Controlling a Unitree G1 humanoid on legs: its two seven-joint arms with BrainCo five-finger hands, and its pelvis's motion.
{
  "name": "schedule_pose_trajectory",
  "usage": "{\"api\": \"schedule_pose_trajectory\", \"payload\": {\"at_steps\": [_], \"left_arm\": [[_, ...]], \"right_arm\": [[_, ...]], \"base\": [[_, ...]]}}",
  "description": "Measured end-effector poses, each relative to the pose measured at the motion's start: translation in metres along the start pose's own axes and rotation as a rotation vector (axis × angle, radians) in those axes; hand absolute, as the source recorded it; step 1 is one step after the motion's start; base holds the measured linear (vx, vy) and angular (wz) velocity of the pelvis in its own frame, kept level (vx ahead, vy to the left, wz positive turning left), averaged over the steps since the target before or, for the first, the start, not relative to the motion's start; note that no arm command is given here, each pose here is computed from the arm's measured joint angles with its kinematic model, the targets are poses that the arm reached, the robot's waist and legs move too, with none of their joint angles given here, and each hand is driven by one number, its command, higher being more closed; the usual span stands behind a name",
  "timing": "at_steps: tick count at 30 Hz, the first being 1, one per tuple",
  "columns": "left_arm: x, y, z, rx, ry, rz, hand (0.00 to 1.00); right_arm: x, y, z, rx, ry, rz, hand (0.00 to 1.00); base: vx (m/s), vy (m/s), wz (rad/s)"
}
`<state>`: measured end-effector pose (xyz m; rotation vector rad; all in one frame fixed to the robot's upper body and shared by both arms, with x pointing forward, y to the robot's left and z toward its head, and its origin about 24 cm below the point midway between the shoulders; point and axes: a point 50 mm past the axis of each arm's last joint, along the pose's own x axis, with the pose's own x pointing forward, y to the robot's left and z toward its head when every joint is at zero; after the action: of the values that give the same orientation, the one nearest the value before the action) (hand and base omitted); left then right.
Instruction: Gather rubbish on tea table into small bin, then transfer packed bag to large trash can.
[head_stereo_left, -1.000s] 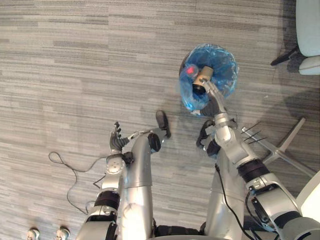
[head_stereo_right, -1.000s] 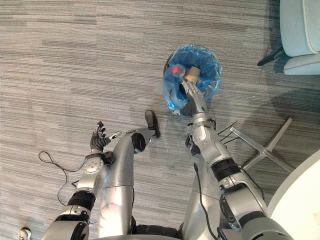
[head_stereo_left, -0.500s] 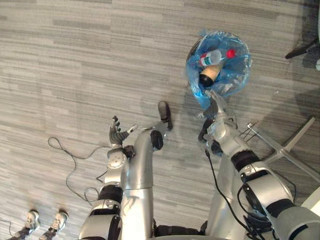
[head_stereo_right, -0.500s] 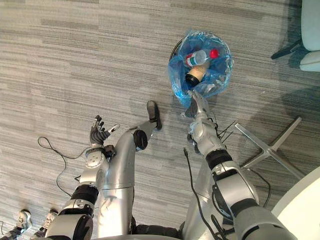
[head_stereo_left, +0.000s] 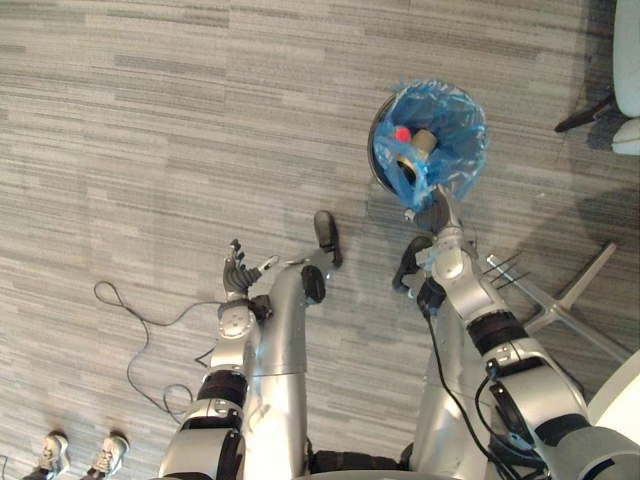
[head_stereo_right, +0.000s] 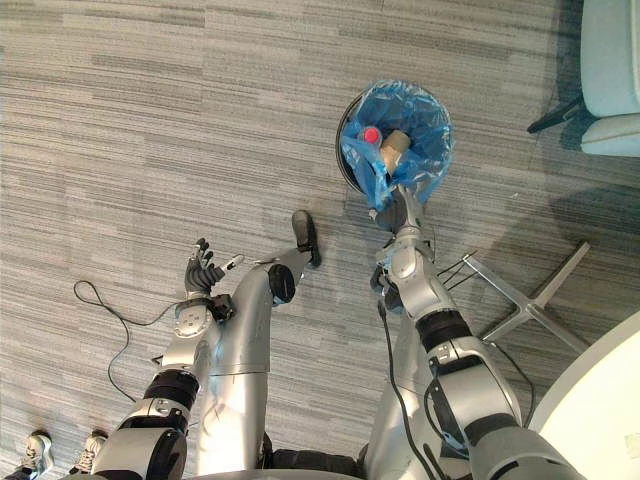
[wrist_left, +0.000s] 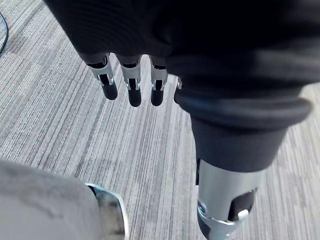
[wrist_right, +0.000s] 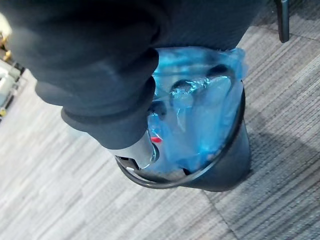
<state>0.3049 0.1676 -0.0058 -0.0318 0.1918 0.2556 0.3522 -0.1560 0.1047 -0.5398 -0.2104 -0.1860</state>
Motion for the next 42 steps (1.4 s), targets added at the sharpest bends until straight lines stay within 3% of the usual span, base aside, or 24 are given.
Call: {"api": "schedule_pose_trajectory", "payload": {"at_steps": [6, 11, 16, 21, 26, 31, 38, 42], "left_arm": [[-0.031, 0.014, -0.044, 0.079, 0.125, -0.018, 0.00], [-0.060, 0.028, -0.081, 0.184, 0.250, -0.050, 0.00], [-0.086, 0.038, -0.113, 0.289, 0.376, -0.094, 0.00], [-0.094, 0.048, -0.119, 0.339, 0.395, -0.104, 0.00], [-0.101, 0.053, -0.117, 0.330, 0.378, -0.091, 0.00], [-0.085, 0.055, -0.085, 0.285, 0.227, -0.056, 0.00], [-0.088, 0.058, -0.054, 0.236, 0.079, -0.024, 0.00], [-0.106, 0.055, -0.060, 0.189, 0.101, -0.031, 0.00]], "right_arm": [[-0.050, 0.018, -0.008, 0.293, 0.052, 0.032, 1.00], [-0.090, 0.032, -0.015, 0.416, 0.103, 0.124, 1.00], [-0.104, 0.037, -0.022, 0.415, 0.112, 0.202, 1.00], [-0.103, 0.027, -0.028, 0.388, 0.109, 0.200, 1.00], [-0.092, 0.016, -0.004, 0.398, -0.019, 0.190, 1.00], [-0.080, 0.002, 0.023, 0.377, -0.173, 0.172, 1.00], [-0.066, -0.013, 0.058, 0.332, -0.383, 0.179, 1.00], [-0.061, -0.024, 0.057, 0.285, -0.396, 0.159, 1.00]], "base": [[0.06, -0.056, -0.08], [0.15, -0.051, -0.07], [0.19, 0.011, -0.03], [0.13, 0.008, -0.06], [0.00, 0.013, -0.57], [-0.18, 0.053, -0.41], [-0.27, -0.057, 0.59], [-0.31, -0.100, 0.83]]}}
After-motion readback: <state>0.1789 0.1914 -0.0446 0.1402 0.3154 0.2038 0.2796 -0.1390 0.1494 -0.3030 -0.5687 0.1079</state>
